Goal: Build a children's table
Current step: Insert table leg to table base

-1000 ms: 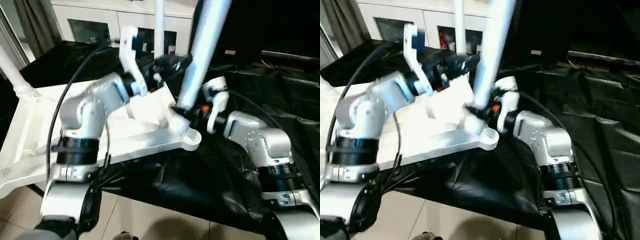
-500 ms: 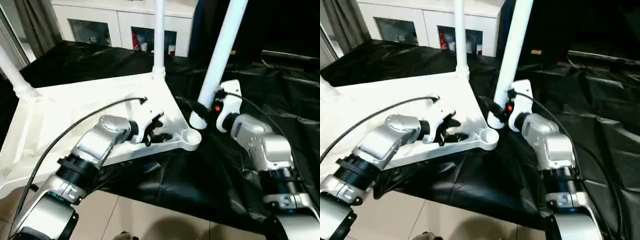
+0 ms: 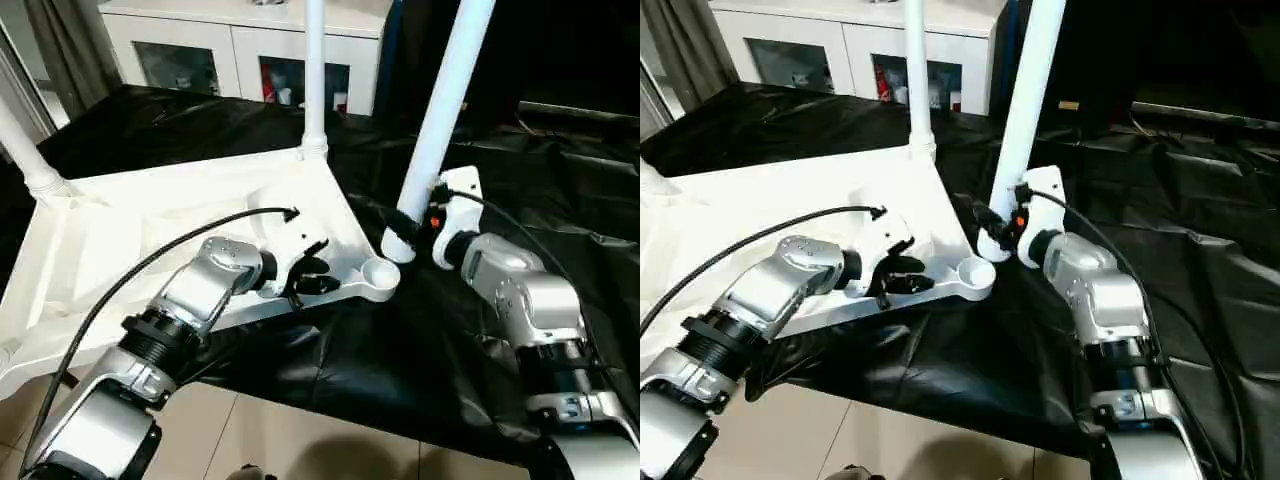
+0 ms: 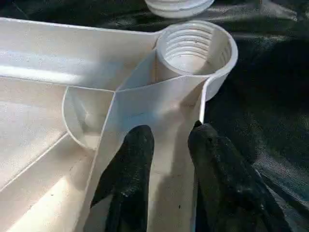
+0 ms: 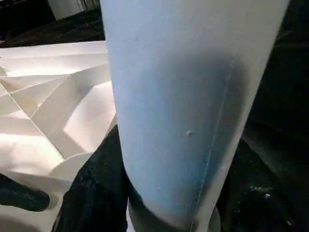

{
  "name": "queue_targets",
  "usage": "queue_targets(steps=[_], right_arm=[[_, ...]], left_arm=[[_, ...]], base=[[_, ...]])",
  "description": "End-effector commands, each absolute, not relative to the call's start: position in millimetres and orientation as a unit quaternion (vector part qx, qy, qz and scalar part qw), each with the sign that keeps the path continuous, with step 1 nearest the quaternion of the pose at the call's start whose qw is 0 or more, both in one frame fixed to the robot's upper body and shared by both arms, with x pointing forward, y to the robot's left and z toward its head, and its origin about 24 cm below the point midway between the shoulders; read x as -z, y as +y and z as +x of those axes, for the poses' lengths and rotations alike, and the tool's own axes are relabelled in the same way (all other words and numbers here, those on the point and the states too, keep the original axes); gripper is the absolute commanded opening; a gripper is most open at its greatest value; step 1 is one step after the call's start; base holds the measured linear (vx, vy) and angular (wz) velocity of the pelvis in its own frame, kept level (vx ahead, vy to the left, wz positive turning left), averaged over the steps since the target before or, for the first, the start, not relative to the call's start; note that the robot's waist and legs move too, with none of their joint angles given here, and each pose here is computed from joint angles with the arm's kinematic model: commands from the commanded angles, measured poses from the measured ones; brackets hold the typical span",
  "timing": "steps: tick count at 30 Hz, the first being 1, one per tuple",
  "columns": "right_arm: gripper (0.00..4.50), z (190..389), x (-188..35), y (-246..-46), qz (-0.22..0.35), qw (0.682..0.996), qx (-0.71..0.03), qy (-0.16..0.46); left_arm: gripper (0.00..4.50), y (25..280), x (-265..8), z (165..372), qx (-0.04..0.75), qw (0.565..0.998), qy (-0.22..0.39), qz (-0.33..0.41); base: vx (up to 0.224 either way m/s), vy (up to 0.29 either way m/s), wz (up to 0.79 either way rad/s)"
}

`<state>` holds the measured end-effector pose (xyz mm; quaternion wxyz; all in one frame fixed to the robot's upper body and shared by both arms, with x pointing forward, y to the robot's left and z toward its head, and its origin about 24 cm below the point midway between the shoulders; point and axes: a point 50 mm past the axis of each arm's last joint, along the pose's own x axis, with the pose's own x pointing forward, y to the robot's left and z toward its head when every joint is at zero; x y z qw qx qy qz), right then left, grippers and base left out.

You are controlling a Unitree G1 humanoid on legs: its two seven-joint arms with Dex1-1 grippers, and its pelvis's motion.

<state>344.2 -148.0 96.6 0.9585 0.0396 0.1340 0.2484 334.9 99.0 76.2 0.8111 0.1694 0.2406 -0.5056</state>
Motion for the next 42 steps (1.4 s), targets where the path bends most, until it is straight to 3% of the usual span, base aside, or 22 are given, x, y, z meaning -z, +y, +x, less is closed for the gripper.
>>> queue_targets(steps=[1,5,7,14,26,38,39,42], right_arm=[[1.91,344.9,-104,-145.2,0.033,0.959,-0.255,0.118],[1.91,345.0,-104,-145.1,0.032,0.959,-0.255,0.118],[1.91,345.1,-103,-145.5,0.032,0.959,-0.255,0.119],[1.91,344.7,-103,-145.4,0.029,0.959,-0.255,0.120],[1.91,346.0,-104,-146.4,0.027,0.959,-0.255,0.118],[1.91,346.6,-104,-142.6,0.022,0.958,-0.261,0.119],[1.91,346.5,-104,-141.8,0.021,0.957,-0.263,0.119],[1.91,346.1,-104,-140.2,0.020,0.954,-0.273,0.120]], left_arm=[[1.17,104,-70,335,0.500,0.809,0.260,0.169],[1.12,106,-68,337,0.492,0.813,0.264,0.166],[1.49,107,-68,338,0.488,0.817,0.265,0.155],[1.96,108,-68,339,0.488,0.820,0.264,0.142],[1.96,103,-76,337,0.517,0.815,0.247,0.080],[1.96,110,-61,334,0.511,0.802,0.278,0.137],[1.67,111,-59,333,0.512,0.800,0.280,0.142],[1.53,112,-57,333,0.511,0.799,0.281,0.147]], base=[[0.000,0.000,0.00],[0.000,0.000,0.00],[0.000,0.000,0.00],[0.000,0.000,0.00],[0.000,0.000,0.00],[0.000,0.000,0.00],[0.000,0.000,0.00],[0.000,0.000,0.00]])
